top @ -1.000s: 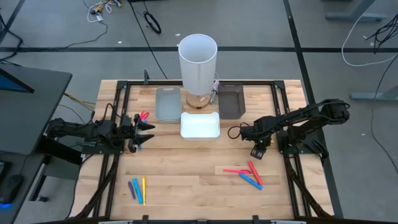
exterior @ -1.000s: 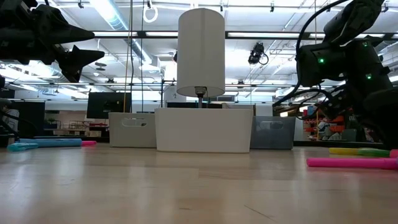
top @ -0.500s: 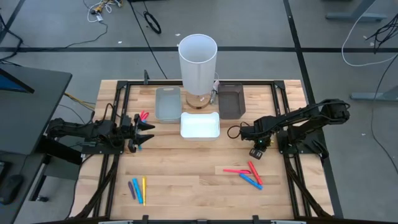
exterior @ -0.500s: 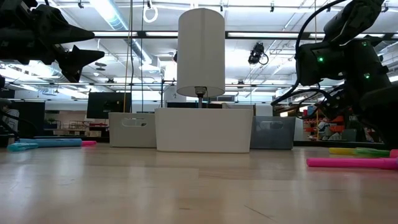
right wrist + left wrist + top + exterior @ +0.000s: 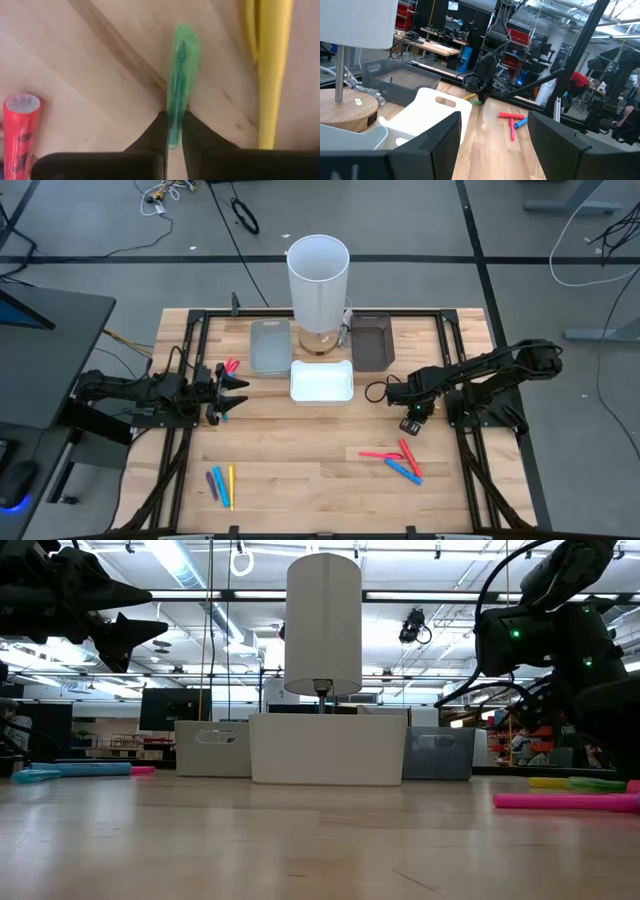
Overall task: Pick & Place Markers
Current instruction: Put the green pen into the white bin
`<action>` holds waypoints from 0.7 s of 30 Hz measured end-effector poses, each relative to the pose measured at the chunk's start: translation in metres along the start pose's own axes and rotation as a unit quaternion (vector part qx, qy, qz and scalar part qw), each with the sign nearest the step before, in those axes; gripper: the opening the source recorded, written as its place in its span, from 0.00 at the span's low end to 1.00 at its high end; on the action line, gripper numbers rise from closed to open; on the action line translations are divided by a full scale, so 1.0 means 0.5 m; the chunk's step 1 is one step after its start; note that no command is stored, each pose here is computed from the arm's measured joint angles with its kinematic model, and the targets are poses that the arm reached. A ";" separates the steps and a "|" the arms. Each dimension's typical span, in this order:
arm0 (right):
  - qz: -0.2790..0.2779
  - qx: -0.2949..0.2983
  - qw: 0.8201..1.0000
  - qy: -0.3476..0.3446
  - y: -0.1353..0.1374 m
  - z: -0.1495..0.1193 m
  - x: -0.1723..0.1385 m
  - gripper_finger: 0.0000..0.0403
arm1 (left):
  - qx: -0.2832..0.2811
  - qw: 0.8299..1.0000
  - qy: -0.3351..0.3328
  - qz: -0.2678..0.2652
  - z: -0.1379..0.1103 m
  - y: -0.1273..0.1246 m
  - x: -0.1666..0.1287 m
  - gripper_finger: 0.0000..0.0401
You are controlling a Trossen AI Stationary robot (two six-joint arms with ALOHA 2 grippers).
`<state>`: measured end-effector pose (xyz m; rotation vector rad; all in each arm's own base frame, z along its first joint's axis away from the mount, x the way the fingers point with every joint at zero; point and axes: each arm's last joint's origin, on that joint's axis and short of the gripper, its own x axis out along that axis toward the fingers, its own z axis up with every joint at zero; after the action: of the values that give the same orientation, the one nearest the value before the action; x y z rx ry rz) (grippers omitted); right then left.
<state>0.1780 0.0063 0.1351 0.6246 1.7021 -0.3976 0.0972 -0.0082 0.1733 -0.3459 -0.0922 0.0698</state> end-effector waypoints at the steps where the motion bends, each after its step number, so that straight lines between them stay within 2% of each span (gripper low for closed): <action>1: 0.002 -0.001 1.000 -0.003 0.002 0.001 -0.006 0.08 | 0.000 1.000 0.000 0.000 0.000 0.000 0.000 0.58; 21: 0.014 -0.031 0.999 -0.017 0.060 0.004 -0.156 0.07 | 0.000 1.000 0.000 0.000 0.000 0.000 0.000 0.58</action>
<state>0.2082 0.0143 0.2126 0.5936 1.6652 -0.3320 0.0972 -0.0082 0.1732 -0.3459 -0.0919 0.0699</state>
